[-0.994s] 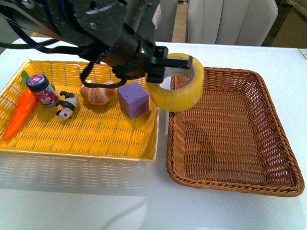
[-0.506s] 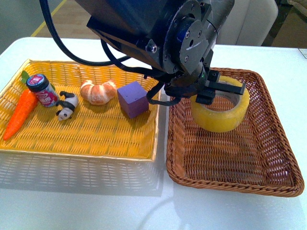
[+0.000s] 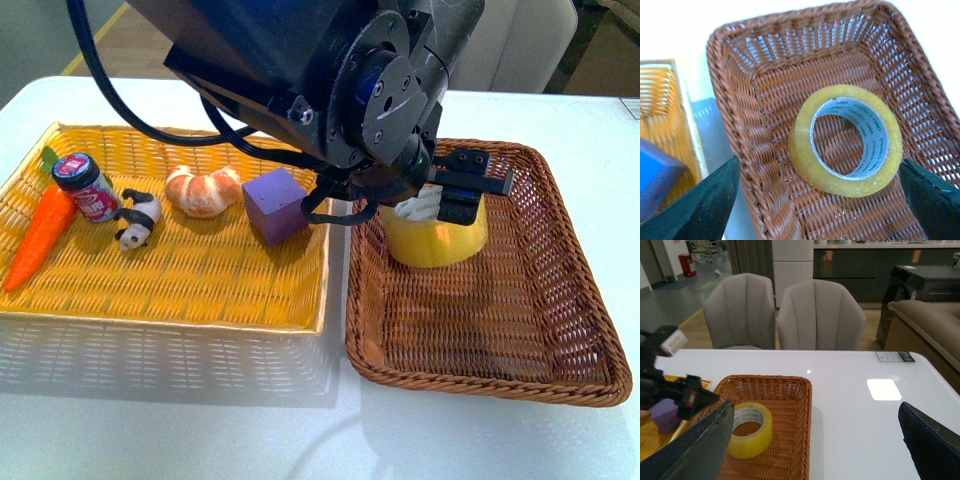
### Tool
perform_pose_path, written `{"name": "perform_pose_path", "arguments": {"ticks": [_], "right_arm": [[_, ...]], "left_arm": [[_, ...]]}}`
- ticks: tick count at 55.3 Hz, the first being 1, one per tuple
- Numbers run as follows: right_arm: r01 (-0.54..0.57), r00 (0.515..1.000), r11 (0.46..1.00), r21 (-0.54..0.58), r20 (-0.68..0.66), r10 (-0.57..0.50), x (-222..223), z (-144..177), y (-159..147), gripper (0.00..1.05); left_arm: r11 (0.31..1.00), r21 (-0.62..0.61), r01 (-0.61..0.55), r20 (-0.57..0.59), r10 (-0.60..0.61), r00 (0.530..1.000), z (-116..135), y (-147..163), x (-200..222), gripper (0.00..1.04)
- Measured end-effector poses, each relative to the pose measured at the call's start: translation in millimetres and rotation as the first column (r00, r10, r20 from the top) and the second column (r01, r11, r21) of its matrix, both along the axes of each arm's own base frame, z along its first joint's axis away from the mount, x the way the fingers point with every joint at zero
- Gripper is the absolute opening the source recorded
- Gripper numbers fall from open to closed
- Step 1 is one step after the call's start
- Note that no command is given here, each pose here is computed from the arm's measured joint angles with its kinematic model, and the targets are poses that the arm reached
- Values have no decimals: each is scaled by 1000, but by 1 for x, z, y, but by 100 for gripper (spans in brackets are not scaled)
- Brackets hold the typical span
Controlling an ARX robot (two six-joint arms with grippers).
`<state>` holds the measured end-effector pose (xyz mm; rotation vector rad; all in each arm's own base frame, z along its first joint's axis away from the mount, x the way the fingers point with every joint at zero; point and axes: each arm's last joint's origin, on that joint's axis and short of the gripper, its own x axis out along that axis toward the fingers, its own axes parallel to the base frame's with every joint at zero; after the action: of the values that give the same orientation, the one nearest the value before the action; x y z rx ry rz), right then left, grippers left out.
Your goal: Move tape to another basket
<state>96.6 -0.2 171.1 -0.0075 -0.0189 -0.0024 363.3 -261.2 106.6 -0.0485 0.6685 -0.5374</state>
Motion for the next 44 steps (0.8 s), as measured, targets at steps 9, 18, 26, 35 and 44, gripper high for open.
{"name": "perform_pose_path", "arguments": {"ticks": [9, 18, 26, 35, 44], "right_arm": [[0, 1000, 1000, 0, 0, 0, 0, 0, 0, 96], [0, 1000, 1000, 0, 0, 0, 0, 0, 0, 96], [0, 1000, 1000, 0, 0, 0, 0, 0, 0, 96], [0, 1000, 1000, 0, 0, 0, 0, 0, 0, 96], [-1, 1000, 1000, 0, 0, 1, 0, 0, 0, 96]], "left_arm": [[993, -102, -66, 102, 77, 992, 38, 51, -23, 96], [972, -181, -147, 136, 173, 975, 54, 115, -61, 96], [968, -189, -167, 118, 191, 974, 52, 126, -71, 96], [899, -148, -413, 473, 431, 769, 48, 142, -86, 75], [861, -157, -485, 586, 476, 656, 58, 190, -124, 41]]}}
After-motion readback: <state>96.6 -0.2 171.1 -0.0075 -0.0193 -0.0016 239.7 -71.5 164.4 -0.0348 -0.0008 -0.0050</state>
